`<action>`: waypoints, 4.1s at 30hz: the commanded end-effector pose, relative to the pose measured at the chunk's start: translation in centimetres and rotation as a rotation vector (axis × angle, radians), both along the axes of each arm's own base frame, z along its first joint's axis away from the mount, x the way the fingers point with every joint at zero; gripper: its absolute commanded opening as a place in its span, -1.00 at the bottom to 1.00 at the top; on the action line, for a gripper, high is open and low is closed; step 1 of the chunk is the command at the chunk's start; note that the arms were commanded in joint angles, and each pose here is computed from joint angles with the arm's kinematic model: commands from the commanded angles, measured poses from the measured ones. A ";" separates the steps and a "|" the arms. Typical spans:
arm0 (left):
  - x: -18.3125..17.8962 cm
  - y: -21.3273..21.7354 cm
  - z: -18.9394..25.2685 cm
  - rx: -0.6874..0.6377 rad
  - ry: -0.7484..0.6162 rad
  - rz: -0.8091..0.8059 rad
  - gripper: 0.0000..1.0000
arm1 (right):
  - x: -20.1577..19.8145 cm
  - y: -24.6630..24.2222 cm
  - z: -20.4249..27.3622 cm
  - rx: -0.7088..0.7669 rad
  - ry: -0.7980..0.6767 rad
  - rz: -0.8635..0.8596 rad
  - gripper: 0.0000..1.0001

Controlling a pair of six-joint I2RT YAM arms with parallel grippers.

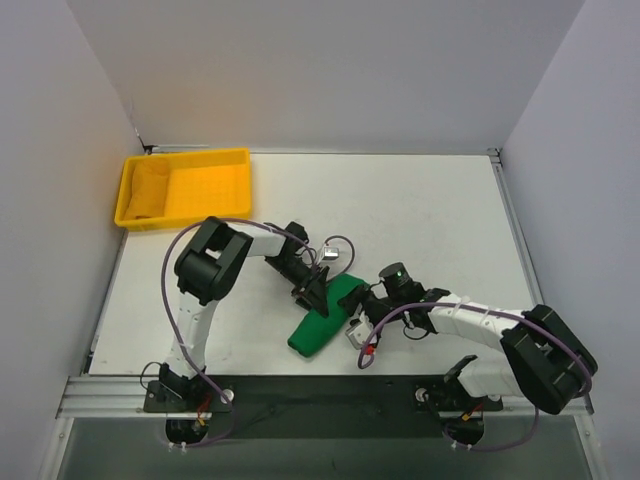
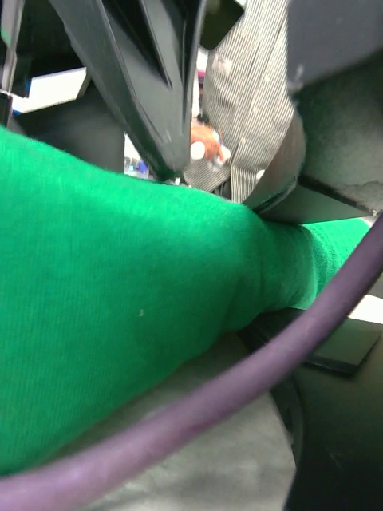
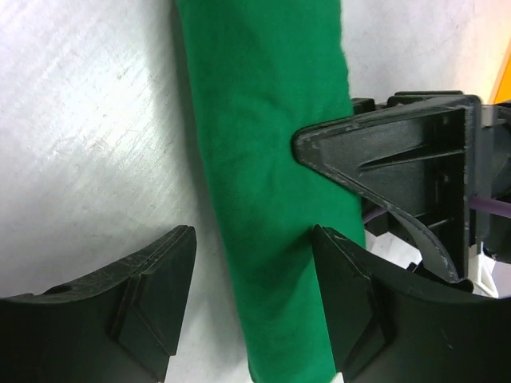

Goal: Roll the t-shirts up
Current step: Roll the T-shirt to the center of the board.

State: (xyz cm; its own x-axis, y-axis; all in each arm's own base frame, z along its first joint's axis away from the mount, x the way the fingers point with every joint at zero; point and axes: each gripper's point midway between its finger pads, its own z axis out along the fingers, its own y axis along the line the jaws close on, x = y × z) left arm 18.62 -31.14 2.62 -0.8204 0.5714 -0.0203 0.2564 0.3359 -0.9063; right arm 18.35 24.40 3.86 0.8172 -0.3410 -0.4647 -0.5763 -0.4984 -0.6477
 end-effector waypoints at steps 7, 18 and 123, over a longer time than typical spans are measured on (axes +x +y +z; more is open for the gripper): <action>0.4 1.3 -3.7 0.064 -0.056 -0.082 -0.21 | 3.5 1.6 -1.7 0.074 -0.222 0.059 0.18; 7.9 4.1 -0.3 0.188 -0.205 0.096 0.38 | 2.3 -1.1 -2.6 -0.116 -0.064 0.178 -0.77; -3.0 -4.3 -1.3 -0.279 -0.908 0.166 0.78 | 4.4 -3.8 -2.1 -0.577 0.758 -0.734 -0.92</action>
